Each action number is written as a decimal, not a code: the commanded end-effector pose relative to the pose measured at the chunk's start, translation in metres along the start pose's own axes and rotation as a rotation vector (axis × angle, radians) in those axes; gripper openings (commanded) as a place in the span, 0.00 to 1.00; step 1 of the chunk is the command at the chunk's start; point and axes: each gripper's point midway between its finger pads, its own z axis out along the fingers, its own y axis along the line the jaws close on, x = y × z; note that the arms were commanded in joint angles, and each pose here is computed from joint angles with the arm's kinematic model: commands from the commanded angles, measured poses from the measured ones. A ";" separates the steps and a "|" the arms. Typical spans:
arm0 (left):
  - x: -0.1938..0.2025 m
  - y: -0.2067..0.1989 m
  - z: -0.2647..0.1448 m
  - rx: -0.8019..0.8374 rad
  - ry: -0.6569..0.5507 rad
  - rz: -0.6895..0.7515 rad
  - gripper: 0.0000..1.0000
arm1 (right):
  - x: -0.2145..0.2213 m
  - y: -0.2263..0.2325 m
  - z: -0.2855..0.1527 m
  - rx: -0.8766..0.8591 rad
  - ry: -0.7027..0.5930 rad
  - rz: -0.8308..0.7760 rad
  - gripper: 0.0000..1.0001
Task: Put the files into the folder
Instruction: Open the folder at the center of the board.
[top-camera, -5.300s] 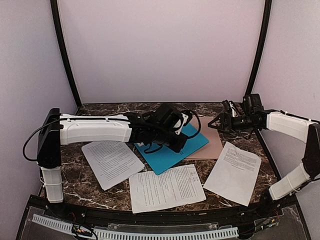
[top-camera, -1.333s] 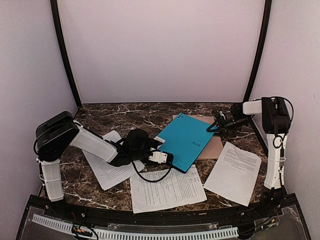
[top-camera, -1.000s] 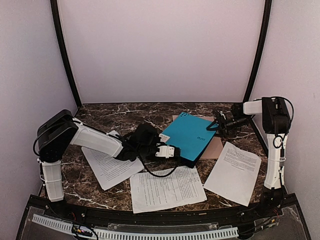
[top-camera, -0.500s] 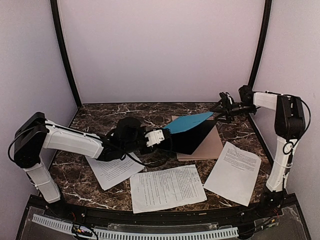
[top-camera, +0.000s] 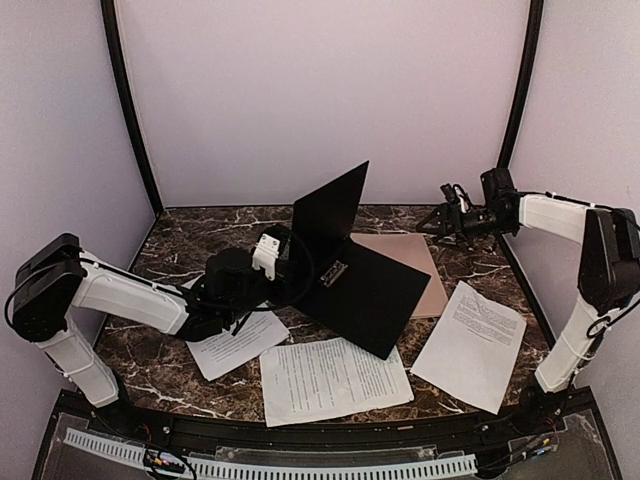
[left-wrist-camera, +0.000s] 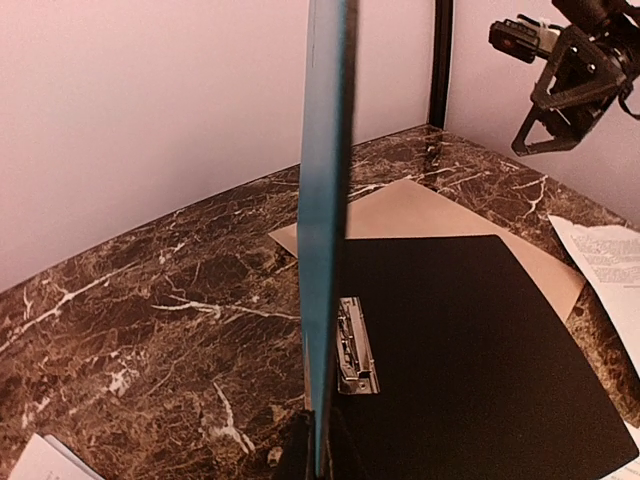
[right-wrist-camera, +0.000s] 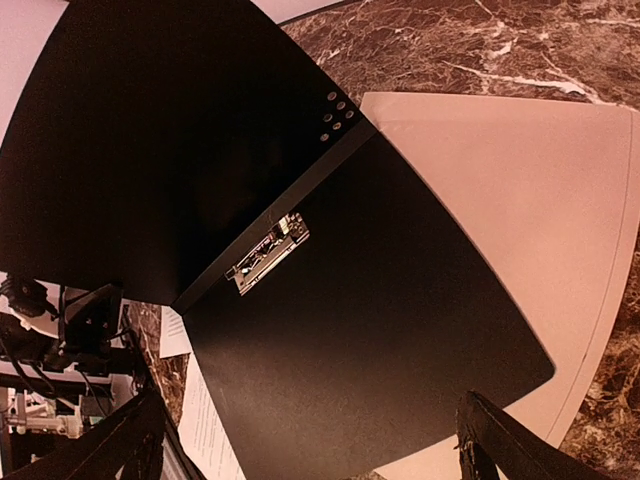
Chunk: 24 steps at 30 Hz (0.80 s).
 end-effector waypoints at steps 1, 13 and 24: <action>-0.015 0.006 -0.015 0.021 -0.110 -0.299 0.01 | 0.006 0.008 0.009 0.105 -0.018 -0.110 0.99; -0.005 0.038 -0.019 0.260 0.030 -0.440 0.01 | 0.020 -0.003 0.022 0.138 0.004 -0.181 0.97; -0.009 0.021 -0.013 0.608 0.196 -0.398 0.01 | 0.031 0.008 0.030 0.109 0.027 -0.210 0.93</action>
